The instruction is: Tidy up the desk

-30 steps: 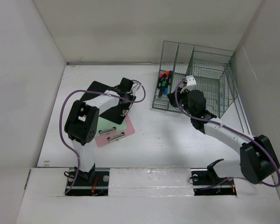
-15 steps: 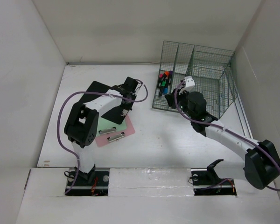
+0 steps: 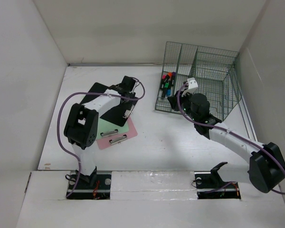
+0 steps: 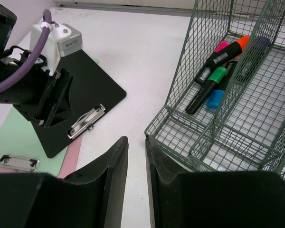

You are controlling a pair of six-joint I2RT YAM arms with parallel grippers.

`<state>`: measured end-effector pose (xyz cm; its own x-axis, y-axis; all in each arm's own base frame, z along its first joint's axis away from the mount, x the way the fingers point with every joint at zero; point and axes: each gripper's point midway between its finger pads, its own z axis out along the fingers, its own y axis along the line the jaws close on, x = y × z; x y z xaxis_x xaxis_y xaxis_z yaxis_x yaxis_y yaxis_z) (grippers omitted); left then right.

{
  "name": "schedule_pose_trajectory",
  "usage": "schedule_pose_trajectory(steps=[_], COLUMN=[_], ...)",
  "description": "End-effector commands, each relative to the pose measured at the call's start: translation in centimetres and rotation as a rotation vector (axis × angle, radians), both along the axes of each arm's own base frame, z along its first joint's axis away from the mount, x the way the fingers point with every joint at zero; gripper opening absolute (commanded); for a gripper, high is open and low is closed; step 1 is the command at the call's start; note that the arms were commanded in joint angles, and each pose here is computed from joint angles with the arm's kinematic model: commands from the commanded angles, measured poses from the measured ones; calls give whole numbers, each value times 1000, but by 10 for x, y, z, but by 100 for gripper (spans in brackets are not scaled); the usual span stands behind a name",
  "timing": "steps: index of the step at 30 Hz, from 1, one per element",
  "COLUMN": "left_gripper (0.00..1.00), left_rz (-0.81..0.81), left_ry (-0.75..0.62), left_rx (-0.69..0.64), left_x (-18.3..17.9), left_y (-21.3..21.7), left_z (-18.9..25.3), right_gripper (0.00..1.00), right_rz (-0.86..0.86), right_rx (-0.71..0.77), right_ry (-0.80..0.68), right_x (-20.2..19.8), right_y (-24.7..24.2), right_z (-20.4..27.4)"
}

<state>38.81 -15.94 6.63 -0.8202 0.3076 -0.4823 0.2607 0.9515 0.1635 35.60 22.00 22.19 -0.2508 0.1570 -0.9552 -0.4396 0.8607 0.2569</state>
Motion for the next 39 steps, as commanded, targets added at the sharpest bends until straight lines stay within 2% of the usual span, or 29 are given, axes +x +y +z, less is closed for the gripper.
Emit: schedule_pose_trajectory(steps=[1,10,16,18,19,25,26,27,31,34,39], left_gripper=[40,34,27,3,0,0,0,0,0,0,0], left_rz=[-30,-52,-30,-22,-24,-30,-32,-32,-23,-13,-6], left_ry=[-15,43,79,106,110,93,50,50,-34,-67,-113], left_rx=[-65,-58,5,19,14,1,-11,-11,-51,-86,-151], left_x=[8,9,8,5,7,2,1,1,-4,-7,-17], left_y=[-9,-15,-5,-4,-5,-9,-12,-12,-17,-17,-18], left_z=[11,-14,-37,-48,-49,-34,-15,-15,23,41,68], right_gripper=[27,27,27,27,27,27,32,32,54,64,70], right_rz=[7,8,14,14,14,19,25,25,89,157,226], right_rx=[22,24,26,24,26,24,25,25,46,72,130], right_ry=[-63,-66,-63,-62,-65,-64,-65,-65,-63,-54,25], right_x=[3,3,3,3,3,1,1,1,-5,-11,-20], right_y=[6,6,7,7,7,9,11,11,21,33,54], right_z=[24,25,24,24,25,25,25,25,28,32,23])
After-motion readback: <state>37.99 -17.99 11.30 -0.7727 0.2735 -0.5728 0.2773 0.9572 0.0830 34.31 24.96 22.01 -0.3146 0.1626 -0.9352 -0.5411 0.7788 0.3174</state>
